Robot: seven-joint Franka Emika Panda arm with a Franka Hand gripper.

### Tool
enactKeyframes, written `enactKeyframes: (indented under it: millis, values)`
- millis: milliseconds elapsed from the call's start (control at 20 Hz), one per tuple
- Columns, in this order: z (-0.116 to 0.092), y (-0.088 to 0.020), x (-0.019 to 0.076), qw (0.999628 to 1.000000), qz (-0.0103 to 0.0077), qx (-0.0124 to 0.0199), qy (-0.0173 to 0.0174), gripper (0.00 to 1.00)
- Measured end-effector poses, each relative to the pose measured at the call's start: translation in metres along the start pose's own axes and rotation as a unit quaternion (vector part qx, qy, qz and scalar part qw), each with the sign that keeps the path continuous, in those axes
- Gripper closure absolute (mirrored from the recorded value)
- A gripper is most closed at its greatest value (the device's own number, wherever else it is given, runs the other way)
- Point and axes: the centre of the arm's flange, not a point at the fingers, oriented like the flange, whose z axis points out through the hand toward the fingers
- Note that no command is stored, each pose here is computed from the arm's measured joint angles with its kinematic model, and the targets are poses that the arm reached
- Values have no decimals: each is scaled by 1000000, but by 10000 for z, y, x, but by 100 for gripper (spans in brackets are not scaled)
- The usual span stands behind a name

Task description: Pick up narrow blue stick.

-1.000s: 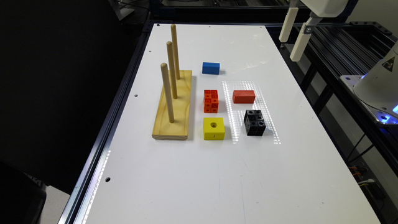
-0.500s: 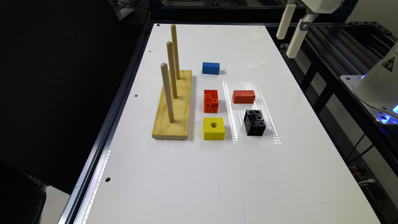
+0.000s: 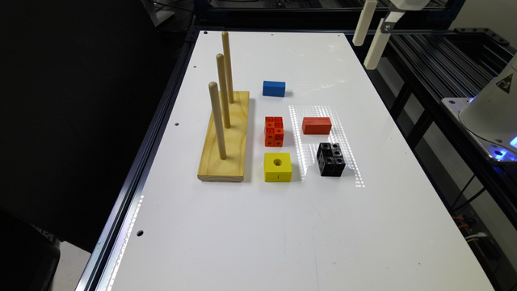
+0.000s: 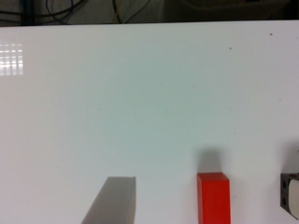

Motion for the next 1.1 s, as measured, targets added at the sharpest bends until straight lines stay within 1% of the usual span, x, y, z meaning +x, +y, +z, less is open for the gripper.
enactKeyframes:
  millis: [200, 300, 450, 600, 650, 750, 850, 950, 1050, 1100]
  values:
    - [46, -21, 106, 1000000, 813, 104, 440, 0]
    - [75, -40, 151, 999999, 803, 678, 1248, 0]
    - [79, -52, 228, 999998, 1291, 469, 1355, 0]
    - [82, -62, 291, 999999, 1086, -199, 840, 0]
    - [82, -62, 308, 999999, 985, -385, 712, 0]
    - [74, -47, 362, 999998, 1376, -104, 1546, 0]
    - [68, -29, 418, 999997, 1302, 114, 2207, 0]
    - [65, -20, 474, 999995, 1749, 44, 2468, 0]
    - [63, -21, 532, 999996, 1349, -38, 2634, 0]
    - [64, -26, 560, 999996, 1531, -199, 2536, 0]
